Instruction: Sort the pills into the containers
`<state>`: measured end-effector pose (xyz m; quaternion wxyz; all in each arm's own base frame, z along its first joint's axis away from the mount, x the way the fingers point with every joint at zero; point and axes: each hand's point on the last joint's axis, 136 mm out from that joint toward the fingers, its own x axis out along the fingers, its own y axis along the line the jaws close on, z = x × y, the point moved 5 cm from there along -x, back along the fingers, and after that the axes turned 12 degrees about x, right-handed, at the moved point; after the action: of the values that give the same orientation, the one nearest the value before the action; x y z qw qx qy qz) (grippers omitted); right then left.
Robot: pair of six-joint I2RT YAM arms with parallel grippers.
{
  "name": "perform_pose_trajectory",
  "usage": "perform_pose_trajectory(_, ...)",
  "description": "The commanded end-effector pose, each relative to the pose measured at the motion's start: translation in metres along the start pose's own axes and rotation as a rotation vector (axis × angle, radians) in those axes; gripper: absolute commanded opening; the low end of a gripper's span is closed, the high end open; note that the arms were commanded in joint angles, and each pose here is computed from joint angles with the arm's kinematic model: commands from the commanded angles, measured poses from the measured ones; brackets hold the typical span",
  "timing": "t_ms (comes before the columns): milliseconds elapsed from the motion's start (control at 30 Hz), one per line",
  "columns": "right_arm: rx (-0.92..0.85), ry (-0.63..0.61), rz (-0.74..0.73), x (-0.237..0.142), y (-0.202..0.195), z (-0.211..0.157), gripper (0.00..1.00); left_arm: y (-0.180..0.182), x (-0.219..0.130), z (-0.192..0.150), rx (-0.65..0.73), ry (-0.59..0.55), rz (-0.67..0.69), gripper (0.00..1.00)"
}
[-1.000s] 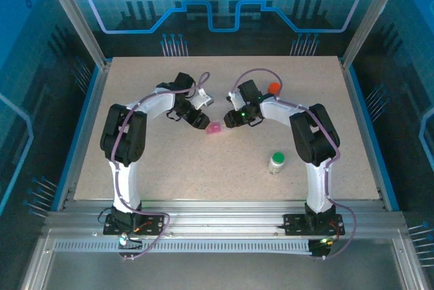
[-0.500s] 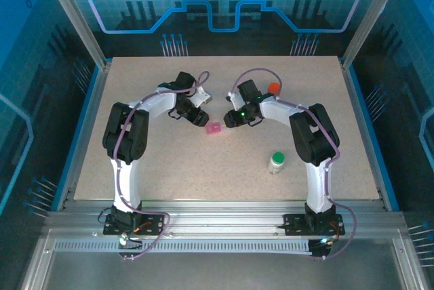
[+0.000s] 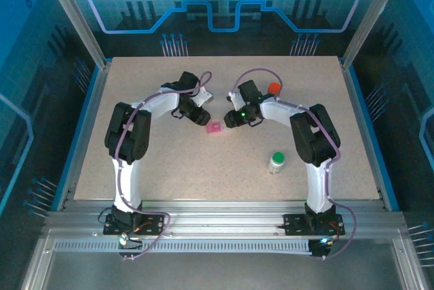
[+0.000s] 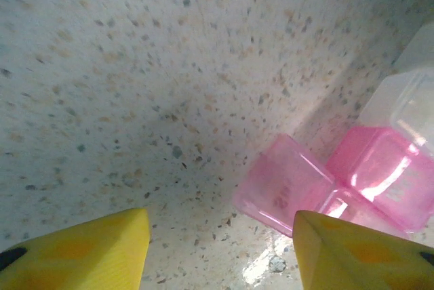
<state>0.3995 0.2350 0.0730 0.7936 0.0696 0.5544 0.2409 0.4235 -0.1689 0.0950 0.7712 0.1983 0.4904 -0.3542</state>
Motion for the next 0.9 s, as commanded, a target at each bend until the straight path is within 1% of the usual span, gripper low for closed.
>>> perform_pose_trajectory(0,0.035,0.144,-0.159,0.014,-0.029,-0.044,0.45,-0.005,-0.056,0.036,0.022,-0.203,0.08,0.59)
perform_pose_trajectory(167,0.032,0.103,-0.126,0.005,-0.022,-0.039,0.46,-0.013,-0.107,0.045,0.038,-0.392,0.177,0.6)
perform_pose_trajectory(300,0.026,0.073,-0.118,-0.007,-0.018,-0.036,0.48,-0.03,-0.154,0.035,0.003,-0.57,0.258,0.61)
perform_pose_trajectory(433,0.008,0.029,-0.118,-0.024,-0.011,-0.031,0.51,-0.053,-0.2,0.01,-0.041,-0.742,0.369,0.64)
perform_pose_trajectory(500,-0.003,0.002,-0.112,-0.036,-0.006,-0.028,0.53,-0.064,-0.221,-0.008,-0.061,-0.822,0.44,0.68)
perform_pose_trajectory(567,-0.012,-0.023,-0.108,-0.046,-0.001,-0.026,0.55,-0.071,-0.245,-0.023,-0.125,-0.897,0.531,0.71)
perform_pose_trajectory(600,-0.009,-0.035,-0.108,-0.052,0.0,-0.024,0.56,-0.075,-0.261,-0.031,-0.172,-0.939,0.548,0.71)
perform_pose_trajectory(667,-0.002,-0.062,-0.099,-0.065,0.006,-0.021,0.56,-0.078,-0.286,-0.048,-0.29,-0.967,0.571,0.71)
perform_pose_trajectory(700,0.004,-0.077,-0.094,-0.072,0.009,-0.019,0.57,-0.081,-0.298,-0.056,-0.321,-0.97,0.576,0.73)
perform_pose_trajectory(800,0.012,-0.135,-0.098,-0.093,0.017,-0.014,0.6,-0.093,-0.319,-0.073,-0.329,-0.952,0.568,0.78)
perform_pose_trajectory(867,0.016,-0.184,-0.152,-0.11,0.015,-0.009,0.62,-0.099,-0.324,-0.081,-0.309,-0.92,0.557,0.81)
